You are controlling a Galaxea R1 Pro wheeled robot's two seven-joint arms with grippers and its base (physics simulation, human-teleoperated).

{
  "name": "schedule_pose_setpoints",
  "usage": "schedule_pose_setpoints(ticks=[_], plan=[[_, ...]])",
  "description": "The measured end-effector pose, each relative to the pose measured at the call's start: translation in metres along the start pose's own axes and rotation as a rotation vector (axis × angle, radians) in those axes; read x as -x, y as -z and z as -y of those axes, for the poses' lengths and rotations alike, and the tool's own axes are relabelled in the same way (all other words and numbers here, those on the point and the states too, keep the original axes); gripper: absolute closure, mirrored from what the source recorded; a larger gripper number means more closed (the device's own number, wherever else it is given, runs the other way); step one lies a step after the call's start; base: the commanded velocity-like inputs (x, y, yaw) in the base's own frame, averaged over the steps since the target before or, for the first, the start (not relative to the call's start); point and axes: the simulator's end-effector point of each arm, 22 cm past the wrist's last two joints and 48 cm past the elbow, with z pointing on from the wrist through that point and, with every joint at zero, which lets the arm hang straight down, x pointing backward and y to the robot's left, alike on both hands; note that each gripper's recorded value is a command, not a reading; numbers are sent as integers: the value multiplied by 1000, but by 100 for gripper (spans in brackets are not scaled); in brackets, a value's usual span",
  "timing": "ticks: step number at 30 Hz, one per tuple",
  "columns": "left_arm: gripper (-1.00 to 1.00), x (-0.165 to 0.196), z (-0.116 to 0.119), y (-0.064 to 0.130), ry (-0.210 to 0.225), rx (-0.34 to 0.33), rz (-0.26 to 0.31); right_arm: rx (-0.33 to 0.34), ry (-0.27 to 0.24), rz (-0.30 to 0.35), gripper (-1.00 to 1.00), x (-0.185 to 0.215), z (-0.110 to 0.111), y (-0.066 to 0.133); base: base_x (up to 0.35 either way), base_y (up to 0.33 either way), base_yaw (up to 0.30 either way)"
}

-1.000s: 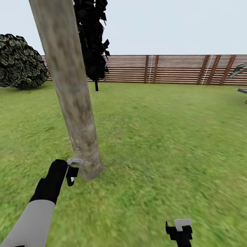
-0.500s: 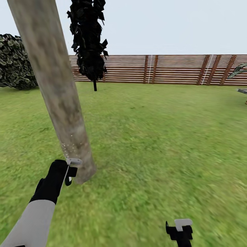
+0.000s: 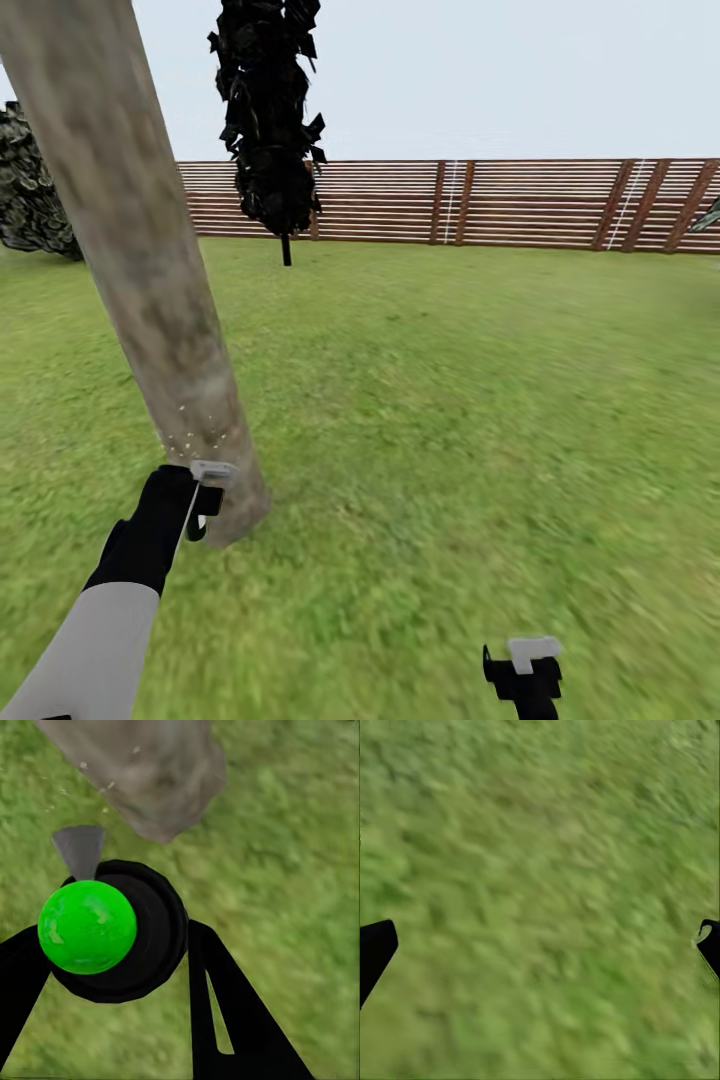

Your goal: In the garden, pick up the pesticide atomizer on the floor and spray pesticide onto both trees until each tree trunk is fully covered.

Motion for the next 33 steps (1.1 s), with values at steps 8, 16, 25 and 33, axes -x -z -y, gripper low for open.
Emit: schedule_pose_setpoints(ticks=[8,16,25,33], plan=[[100,1,-16,1,3,87,6,1,0,0,-100,0,-1,0,168,-231,276],[100,2,-15,1,5,87,6,-1,1,0,-100,0,1,0,164,-233,152],[100,1,-14,1,4,86,6,-6,5,-1,-100,-1,5,0,110,-258,1],[100,-61,-16,-49,42,51,-55,-4,4,-1,-100,-1,3,0,43,-272,124]])
